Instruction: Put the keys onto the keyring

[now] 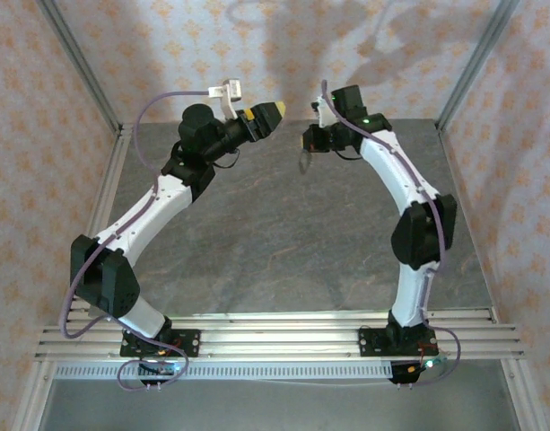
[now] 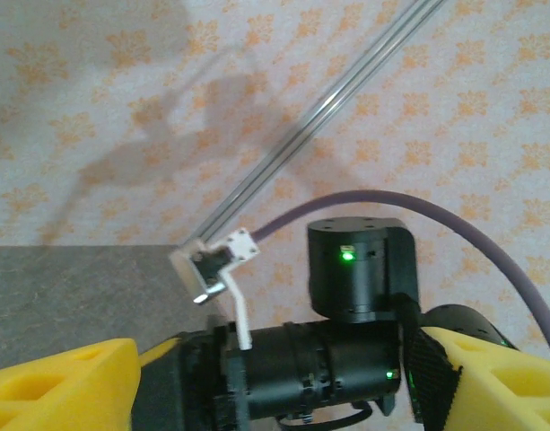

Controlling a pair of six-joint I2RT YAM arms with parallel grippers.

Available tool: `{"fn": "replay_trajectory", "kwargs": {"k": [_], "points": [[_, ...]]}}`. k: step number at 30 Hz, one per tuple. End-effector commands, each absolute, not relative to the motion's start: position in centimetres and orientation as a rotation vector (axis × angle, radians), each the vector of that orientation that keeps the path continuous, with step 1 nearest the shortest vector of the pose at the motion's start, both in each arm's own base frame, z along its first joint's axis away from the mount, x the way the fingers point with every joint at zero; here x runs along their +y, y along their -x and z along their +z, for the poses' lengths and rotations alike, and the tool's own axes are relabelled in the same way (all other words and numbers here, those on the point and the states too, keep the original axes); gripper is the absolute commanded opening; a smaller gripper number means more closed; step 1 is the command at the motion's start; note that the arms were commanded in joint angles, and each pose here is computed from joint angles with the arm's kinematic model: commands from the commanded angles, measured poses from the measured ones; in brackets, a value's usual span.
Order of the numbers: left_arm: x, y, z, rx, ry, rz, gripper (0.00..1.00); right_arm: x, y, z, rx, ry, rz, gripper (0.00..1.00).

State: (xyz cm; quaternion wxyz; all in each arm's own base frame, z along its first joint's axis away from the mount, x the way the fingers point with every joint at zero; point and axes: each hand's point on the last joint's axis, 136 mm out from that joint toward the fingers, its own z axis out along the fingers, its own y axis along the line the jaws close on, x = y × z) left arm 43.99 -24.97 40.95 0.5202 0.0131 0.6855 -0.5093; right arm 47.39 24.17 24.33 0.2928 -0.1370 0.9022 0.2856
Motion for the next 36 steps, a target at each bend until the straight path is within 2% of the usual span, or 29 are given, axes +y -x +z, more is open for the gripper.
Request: {"fn": "replay_trajectory", "kwargs": {"k": [1,4,8,17,26,36], "points": [[-23.8,-43.8,41.7,1.623,-0.024,-1.187,0.80,27.6,-48.5,26.5,2.320,0.400,0.848,0.00],[-23.6,-43.9,41.4,1.632,-0.022,-1.182,0.80,29.2,-49.2,24.9,2.343,0.413,0.877,0.00],[-23.4,-43.8,41.2,1.634,-0.018,-1.175,0.80,29.8,-48.7,20.4,2.418,0.402,0.920,0.00],[-23.4,-43.7,40.4,1.632,0.012,-1.214,0.80,28.9,-42.5,13.6,2.510,0.296,1.022,0.00],[-23.9,-43.6,39.8,1.646,0.023,-1.236,0.80,28.1,-38.2,9.8,2.588,0.244,1.052,0.00],[-24.9,-43.9,38.8,1.677,0.019,-1.248,0.80,27.5,-35.3,7.5,2.663,0.252,1.056,0.00]]}}
